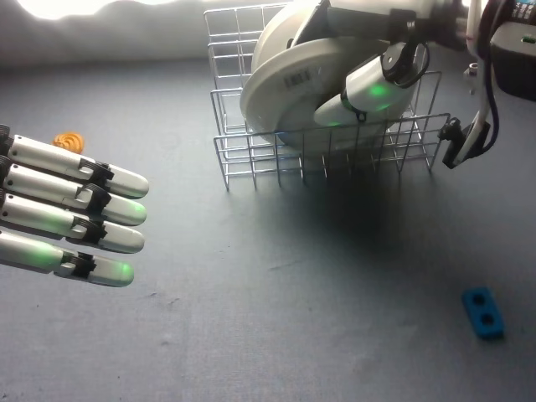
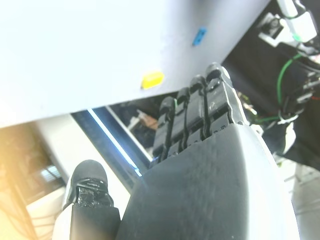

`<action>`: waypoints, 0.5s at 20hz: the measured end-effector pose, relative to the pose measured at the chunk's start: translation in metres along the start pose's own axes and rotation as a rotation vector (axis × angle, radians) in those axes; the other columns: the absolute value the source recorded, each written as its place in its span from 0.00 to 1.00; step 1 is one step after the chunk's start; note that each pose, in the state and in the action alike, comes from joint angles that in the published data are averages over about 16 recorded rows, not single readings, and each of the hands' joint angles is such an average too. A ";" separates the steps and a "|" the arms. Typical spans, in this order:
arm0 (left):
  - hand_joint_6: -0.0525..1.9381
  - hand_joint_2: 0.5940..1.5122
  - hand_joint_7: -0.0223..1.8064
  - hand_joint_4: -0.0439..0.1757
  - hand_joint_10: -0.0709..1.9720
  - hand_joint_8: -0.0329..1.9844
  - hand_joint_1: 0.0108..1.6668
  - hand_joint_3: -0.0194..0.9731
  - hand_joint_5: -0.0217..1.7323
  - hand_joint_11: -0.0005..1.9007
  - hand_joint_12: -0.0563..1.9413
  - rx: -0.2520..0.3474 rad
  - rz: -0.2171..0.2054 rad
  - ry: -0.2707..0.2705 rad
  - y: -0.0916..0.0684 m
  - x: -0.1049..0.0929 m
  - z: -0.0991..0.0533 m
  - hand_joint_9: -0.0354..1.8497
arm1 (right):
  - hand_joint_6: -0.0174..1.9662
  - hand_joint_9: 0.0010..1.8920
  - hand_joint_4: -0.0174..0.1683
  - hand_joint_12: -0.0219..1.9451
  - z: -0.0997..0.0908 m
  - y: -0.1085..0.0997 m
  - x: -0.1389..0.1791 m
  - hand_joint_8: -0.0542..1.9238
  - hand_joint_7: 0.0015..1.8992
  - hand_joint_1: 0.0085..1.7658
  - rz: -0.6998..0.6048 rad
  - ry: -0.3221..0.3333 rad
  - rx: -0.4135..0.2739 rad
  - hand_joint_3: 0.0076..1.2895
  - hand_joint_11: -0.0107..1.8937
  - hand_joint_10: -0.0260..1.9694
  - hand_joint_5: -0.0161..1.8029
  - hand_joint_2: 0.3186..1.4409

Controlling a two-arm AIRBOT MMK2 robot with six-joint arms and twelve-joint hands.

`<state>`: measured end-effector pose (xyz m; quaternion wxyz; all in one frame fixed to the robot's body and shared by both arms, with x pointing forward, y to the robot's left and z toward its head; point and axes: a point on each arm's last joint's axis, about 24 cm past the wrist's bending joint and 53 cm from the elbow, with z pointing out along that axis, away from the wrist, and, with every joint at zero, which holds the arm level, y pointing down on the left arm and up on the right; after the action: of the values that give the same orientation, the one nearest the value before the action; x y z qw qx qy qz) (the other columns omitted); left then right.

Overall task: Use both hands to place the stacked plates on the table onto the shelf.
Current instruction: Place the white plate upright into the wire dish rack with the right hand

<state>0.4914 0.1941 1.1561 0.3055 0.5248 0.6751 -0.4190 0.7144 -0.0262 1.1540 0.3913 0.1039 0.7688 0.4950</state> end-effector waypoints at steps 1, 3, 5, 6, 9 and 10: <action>0.03 0.64 0.03 0.24 0.04 0.02 0.00 0.04 0.05 0.01 0.03 -0.001 0.000 -0.001 0.000 0.000 0.000 0.03 | 0.45 0.69 0.05 0.54 0.000 -0.001 0.001 0.36 0.58 0.71 -0.001 0.001 0.002 0.00 0.50 0.02 0.52 0.60; 0.03 0.64 0.03 0.24 0.04 0.02 0.00 0.04 0.05 0.01 0.03 -0.003 0.001 -0.002 0.001 -0.001 -0.001 0.03 | 0.42 0.67 0.05 0.55 0.000 -0.003 0.002 0.32 0.58 0.70 -0.001 0.004 0.005 0.00 0.49 0.02 0.52 0.61; 0.03 0.64 0.03 0.24 0.04 0.02 0.00 0.04 0.05 0.01 0.03 -0.004 0.001 -0.003 0.002 -0.001 -0.002 0.03 | 0.37 0.65 0.05 0.57 0.000 -0.004 0.003 0.27 0.57 0.69 0.000 0.005 0.009 0.00 0.47 0.02 0.51 0.61; 0.03 0.64 0.03 0.24 0.04 0.02 0.00 0.04 0.05 0.01 0.03 -0.005 0.001 -0.003 0.002 -0.001 -0.002 0.03 | 0.34 0.64 0.05 0.58 0.000 -0.005 0.003 0.25 0.56 0.69 0.001 0.006 0.010 0.00 0.47 0.02 0.51 0.61; 0.03 0.64 0.04 0.24 0.04 0.02 0.00 0.04 0.05 0.01 0.03 -0.007 0.001 -0.004 0.003 -0.002 -0.003 0.03 | 0.27 0.61 0.05 0.60 0.000 -0.005 0.003 0.19 0.55 0.67 0.005 0.006 0.012 0.00 0.44 0.02 0.50 0.61; 0.03 0.64 0.04 0.24 0.04 0.02 0.00 0.04 0.05 0.01 0.03 -0.008 0.001 -0.004 0.003 -0.002 -0.004 0.03 | 0.24 0.60 0.05 0.60 0.000 -0.005 0.003 0.16 0.55 0.67 0.007 0.006 0.012 0.00 0.43 0.02 0.50 0.61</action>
<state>0.4947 0.1967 1.1586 0.3091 0.5230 0.6758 -0.4174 0.7136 -0.0266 1.1480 0.3868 0.1075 0.7727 0.4918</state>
